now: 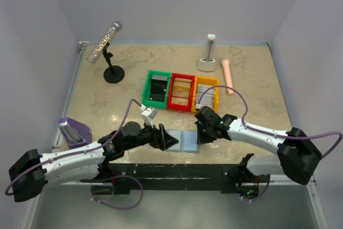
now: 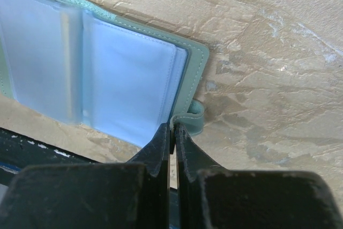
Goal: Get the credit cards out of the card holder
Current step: Remove the credit card from the card holder.
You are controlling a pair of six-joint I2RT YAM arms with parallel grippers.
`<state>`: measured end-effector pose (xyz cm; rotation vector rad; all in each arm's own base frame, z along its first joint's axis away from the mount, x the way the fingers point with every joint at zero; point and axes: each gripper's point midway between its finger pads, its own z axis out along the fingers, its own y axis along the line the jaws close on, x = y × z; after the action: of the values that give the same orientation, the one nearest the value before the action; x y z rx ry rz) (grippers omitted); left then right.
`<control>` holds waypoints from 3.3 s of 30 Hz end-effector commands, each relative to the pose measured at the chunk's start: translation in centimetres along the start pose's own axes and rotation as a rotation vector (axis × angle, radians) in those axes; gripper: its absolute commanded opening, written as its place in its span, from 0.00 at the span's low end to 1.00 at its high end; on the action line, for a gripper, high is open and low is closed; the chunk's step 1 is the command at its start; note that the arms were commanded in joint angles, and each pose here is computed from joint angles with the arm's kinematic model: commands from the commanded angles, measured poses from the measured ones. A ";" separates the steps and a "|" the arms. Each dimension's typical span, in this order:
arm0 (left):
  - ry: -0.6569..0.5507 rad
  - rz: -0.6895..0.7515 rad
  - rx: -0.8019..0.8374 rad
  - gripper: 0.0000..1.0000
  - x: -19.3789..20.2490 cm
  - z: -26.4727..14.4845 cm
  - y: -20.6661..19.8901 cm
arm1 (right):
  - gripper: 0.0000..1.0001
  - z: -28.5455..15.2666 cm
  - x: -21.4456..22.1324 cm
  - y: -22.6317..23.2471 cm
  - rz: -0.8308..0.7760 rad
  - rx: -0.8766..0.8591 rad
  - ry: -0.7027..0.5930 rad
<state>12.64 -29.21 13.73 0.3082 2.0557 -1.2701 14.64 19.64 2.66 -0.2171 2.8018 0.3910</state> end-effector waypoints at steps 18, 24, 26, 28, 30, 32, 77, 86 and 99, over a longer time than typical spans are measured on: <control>0.136 -0.079 -0.194 0.89 3.2 3.1 4.2 | 0.00 -0.2 0.0 0.0 0.001 0.000 0.003; 0.155 -0.088 -0.182 0.88 3.7 3.4 4.1 | 0.00 -0.1 0.0 0.0 0.001 0.002 0.005; 0.174 -0.093 -0.180 0.88 4.1 3.7 4.2 | 0.00 0.0 0.1 0.0 0.003 0.000 0.007; 0.190 -0.101 -0.176 0.87 4.6 4.1 4.3 | 0.00 0.0 0.1 0.0 0.003 0.001 0.008; 0.203 -0.111 -0.185 0.86 5.0 4.3 4.6 | 0.00 0.0 0.1 0.0 0.003 0.001 0.008; 0.206 -0.116 -0.185 0.86 5.1 4.4 4.6 | 0.00 0.0 0.1 0.0 0.003 0.001 0.008; 0.037 -0.002 -0.119 0.79 -0.3 1.7 1.3 | 0.07 -1.0 0.3 -0.8 0.029 0.029 -0.009; 0.092 0.034 -0.067 0.59 -0.2 5.1 0.2 | 0.48 -4.8 -1.1 -2.2 0.051 0.090 -0.112; 0.112 -0.006 -0.268 0.32 2.7 4.3 6.4 | 0.50 -5.9 -2.8 8.1 -0.070 -0.535 -0.238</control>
<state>15.12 -31.29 7.79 0.3242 2.2796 -1.0561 14.10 21.78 9.32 -0.2230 2.5061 0.8052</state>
